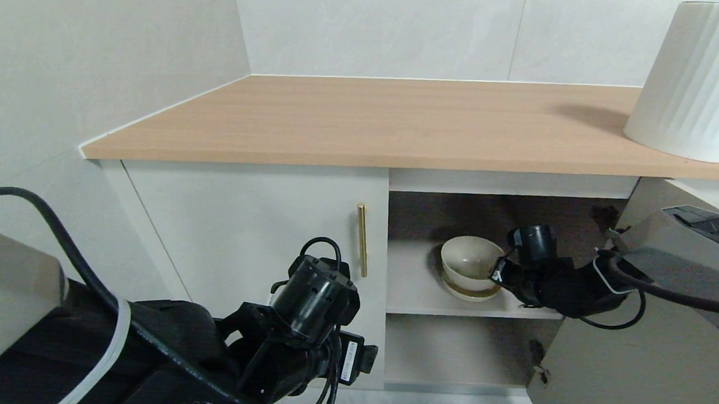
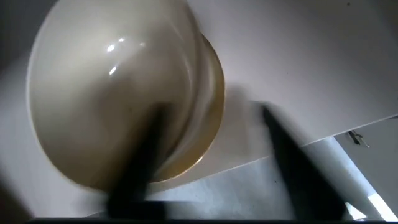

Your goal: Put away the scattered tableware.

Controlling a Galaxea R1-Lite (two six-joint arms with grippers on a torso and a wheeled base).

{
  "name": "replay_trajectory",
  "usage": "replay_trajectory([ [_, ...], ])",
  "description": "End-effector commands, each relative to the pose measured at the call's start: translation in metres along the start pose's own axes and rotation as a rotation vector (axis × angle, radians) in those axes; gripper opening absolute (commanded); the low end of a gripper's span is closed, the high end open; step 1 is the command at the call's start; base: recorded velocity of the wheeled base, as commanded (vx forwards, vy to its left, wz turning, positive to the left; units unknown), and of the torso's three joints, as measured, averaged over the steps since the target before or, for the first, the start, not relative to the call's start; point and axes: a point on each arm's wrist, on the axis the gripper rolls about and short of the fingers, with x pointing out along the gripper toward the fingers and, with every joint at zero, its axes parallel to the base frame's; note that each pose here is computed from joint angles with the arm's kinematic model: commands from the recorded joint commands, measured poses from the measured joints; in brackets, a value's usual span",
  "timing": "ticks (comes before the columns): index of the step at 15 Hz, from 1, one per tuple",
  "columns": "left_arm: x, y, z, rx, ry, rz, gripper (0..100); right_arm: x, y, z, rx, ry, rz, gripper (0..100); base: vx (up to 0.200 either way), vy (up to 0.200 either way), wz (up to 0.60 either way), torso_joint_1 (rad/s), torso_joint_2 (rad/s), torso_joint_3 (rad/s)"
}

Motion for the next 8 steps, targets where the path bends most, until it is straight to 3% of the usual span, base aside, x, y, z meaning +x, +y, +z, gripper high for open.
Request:
replay_trajectory([
  [1,0.0,0.0,0.0,0.0,0.001,0.0,100,0.0,0.0,-0.001,-0.002,0.003,0.0,100,0.0,0.0,0.0,0.0,0.0,0.0],
  [8,0.0,0.001,0.001,-0.006,-0.004,0.005,100,-0.021,0.002,0.003,-0.017,0.043,0.015,100,0.0,0.0,0.0,0.0,0.0,0.0],
])
